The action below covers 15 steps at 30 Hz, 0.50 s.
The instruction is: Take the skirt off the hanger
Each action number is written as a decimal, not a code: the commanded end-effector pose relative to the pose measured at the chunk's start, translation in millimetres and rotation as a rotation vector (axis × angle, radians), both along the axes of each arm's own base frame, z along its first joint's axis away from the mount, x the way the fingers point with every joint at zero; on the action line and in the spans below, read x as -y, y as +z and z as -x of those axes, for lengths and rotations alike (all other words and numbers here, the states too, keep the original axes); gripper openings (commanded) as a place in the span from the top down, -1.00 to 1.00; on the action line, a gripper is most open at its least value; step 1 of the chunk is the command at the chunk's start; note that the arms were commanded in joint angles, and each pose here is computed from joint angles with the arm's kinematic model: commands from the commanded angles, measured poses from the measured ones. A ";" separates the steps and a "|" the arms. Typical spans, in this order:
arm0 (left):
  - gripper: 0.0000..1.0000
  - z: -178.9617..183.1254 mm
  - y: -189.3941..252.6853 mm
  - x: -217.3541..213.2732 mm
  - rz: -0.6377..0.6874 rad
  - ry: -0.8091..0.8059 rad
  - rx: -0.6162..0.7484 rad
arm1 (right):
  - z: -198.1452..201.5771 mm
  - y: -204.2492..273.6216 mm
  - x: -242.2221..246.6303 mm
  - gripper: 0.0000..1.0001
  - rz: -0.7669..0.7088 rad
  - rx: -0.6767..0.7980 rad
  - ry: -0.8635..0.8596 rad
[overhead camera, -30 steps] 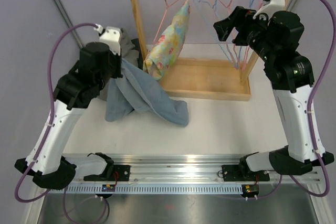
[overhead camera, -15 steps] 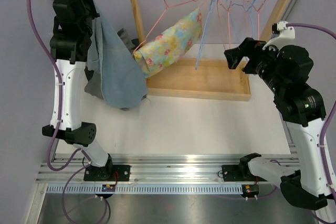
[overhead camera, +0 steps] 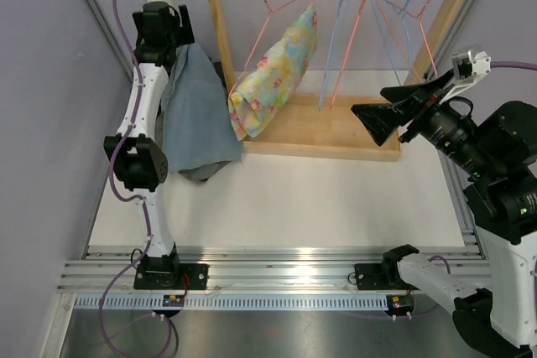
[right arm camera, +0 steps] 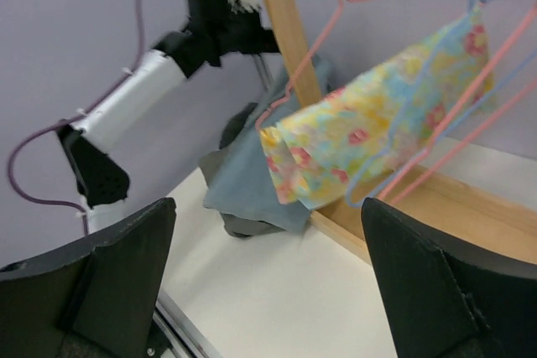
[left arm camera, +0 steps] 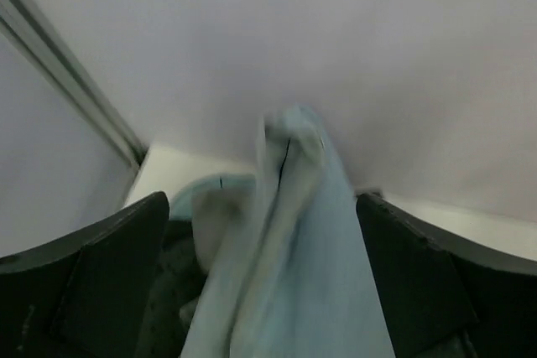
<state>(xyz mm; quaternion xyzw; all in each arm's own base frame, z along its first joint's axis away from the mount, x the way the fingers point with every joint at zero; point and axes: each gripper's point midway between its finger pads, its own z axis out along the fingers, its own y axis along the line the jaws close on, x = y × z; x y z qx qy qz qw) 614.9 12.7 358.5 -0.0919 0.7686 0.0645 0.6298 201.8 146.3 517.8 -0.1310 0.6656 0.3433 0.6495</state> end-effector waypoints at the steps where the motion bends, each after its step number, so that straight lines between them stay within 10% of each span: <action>1: -0.98 15.9 3.1 -1.9 0.091 0.020 0.002 | 6.0 21.0 -30.5 -0.99 -0.033 0.041 0.194; 11: -0.97 169.3 40.0 33.0 0.215 -0.128 0.018 | -94.4 4.8 -101.9 -0.90 -0.076 -0.107 0.160; 15: -0.98 248.1 -20.5 82.0 0.221 -0.248 -0.114 | -139.5 -0.3 -130.6 -0.89 -0.057 -0.134 0.105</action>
